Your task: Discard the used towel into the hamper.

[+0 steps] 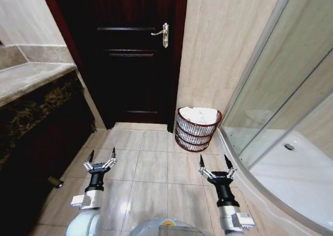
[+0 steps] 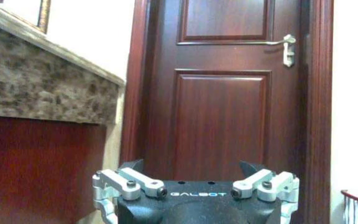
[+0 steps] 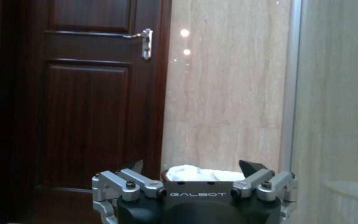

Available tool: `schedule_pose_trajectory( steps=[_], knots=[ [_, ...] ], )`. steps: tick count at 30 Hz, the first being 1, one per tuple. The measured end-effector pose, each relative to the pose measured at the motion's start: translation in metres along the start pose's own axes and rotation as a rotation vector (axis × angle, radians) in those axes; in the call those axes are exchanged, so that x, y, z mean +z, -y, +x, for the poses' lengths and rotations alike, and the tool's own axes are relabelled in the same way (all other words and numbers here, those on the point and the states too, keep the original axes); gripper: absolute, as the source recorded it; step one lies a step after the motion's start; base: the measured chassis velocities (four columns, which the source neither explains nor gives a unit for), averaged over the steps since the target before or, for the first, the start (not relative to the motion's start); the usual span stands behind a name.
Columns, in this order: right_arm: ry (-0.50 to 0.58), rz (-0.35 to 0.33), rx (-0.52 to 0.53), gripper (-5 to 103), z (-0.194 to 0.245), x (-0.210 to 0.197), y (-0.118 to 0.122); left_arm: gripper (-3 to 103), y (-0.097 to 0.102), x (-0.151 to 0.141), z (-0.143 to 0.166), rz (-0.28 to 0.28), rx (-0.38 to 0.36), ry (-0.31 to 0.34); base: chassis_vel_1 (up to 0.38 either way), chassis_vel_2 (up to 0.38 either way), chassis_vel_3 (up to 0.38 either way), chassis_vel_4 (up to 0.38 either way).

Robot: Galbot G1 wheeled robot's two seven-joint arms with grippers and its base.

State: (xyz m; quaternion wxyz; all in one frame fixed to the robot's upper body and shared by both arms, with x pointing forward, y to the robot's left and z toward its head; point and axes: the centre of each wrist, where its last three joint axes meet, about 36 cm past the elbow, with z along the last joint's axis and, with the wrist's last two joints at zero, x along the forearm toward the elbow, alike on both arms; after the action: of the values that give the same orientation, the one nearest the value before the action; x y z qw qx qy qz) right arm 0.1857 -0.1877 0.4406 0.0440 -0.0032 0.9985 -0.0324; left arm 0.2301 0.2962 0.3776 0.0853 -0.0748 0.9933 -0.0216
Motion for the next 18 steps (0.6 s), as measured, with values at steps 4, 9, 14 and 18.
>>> schedule_pose_trajectory(
  steps=[4,9,14,18],
  knots=[
    [0.002,0.000,0.003,100,0.0006,-0.0002,0.0001,100,-0.0004,0.0023,0.0012,-0.002,-0.004,0.009,0.081,-0.044,-0.054,0.086],
    [0.003,0.001,0.007,100,0.0011,0.0006,0.0003,100,-0.0004,0.0034,0.0018,-0.002,-0.006,0.016,0.061,-0.057,-0.069,0.063],
    [0.004,0.005,0.003,100,0.0013,0.0000,0.0007,100,-0.0003,0.0040,0.0012,0.001,-0.008,0.018,0.058,-0.044,-0.050,0.057],
    [0.004,0.012,-0.002,100,0.0027,-0.0015,0.0019,100,0.0004,0.0043,0.0020,0.003,-0.009,0.016,0.046,-0.052,-0.047,0.052]
  ],
)
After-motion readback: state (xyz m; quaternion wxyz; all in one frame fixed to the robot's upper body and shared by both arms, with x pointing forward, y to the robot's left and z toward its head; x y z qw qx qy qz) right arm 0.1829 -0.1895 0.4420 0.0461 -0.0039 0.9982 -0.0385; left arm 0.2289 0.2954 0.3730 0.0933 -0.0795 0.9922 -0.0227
